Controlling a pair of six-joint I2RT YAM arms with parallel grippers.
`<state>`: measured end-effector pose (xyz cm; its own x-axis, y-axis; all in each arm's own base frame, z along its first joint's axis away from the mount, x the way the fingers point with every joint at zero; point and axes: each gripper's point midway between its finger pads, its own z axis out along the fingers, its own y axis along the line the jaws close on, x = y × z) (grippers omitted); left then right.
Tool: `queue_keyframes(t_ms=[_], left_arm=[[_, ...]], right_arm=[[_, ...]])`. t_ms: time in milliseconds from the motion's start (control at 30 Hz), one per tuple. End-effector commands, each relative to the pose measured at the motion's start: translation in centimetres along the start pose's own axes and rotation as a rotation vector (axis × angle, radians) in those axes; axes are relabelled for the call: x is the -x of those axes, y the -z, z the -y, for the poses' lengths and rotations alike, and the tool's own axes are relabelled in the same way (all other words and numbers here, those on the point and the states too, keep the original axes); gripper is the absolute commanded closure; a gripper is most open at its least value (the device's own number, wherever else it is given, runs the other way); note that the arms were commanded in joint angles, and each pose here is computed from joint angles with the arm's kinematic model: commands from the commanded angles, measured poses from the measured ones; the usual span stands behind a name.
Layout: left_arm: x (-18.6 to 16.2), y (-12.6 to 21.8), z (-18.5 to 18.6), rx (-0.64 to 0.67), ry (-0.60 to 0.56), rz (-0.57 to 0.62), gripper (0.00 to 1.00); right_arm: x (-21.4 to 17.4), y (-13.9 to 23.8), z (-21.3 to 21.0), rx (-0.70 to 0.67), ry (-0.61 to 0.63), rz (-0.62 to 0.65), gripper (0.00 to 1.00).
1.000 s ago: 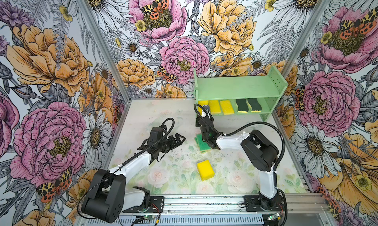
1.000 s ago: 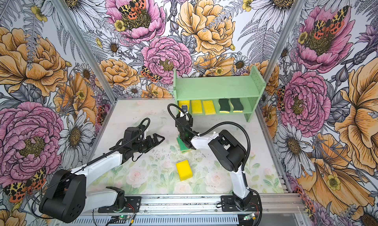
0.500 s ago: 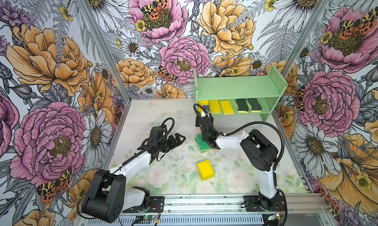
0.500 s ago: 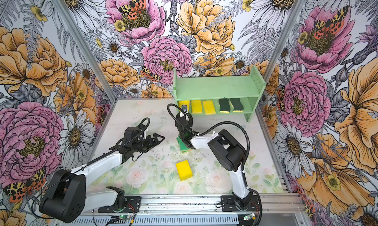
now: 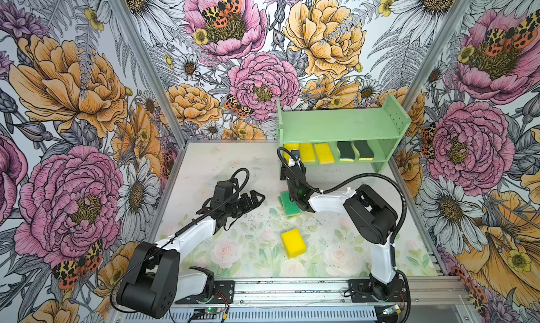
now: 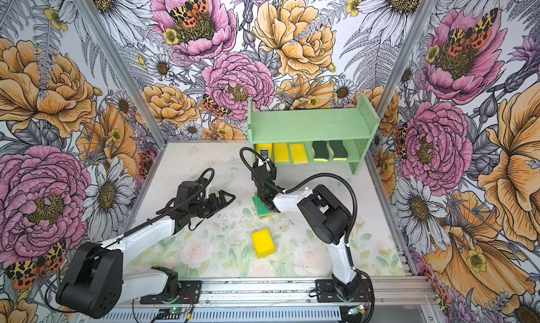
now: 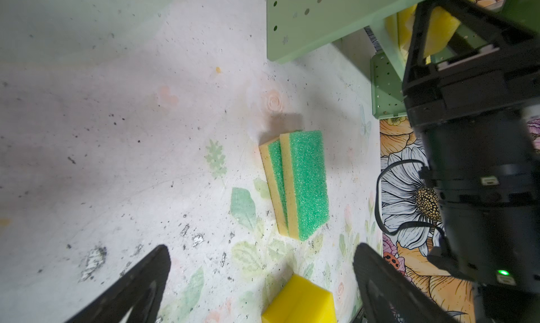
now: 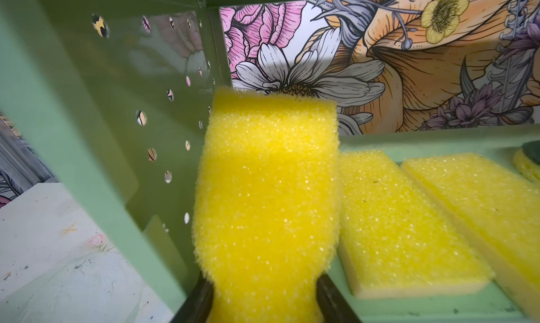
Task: Place and organize the cleaning sponges onto the shelf
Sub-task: 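Lower the yellow sponge flat onto the tier and open the right gripper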
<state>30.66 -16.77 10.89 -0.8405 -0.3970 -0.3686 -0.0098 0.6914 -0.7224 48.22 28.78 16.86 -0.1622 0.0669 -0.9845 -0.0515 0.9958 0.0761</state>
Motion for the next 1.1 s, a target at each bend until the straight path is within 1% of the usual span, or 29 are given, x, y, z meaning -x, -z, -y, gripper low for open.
queue_keyframes(t_ms=[0, 800, 1067], left_arm=[[0.9, 0.3, 0.9, -0.026, -0.037, 0.016, 0.01], [0.9, 0.1, 0.6, -0.015, -0.035, 0.010, 0.01], [0.9, 0.1, 0.6, -0.017, -0.036, 0.009, 0.01]], right_arm=[[0.5, -0.7, 0.0, -0.007, -0.013, 0.024, 0.52], [-0.9, -1.4, 0.3, -0.020, 0.009, -0.001, 0.52], [-1.2, -1.5, 0.5, -0.027, 0.009, -0.005, 0.50]])
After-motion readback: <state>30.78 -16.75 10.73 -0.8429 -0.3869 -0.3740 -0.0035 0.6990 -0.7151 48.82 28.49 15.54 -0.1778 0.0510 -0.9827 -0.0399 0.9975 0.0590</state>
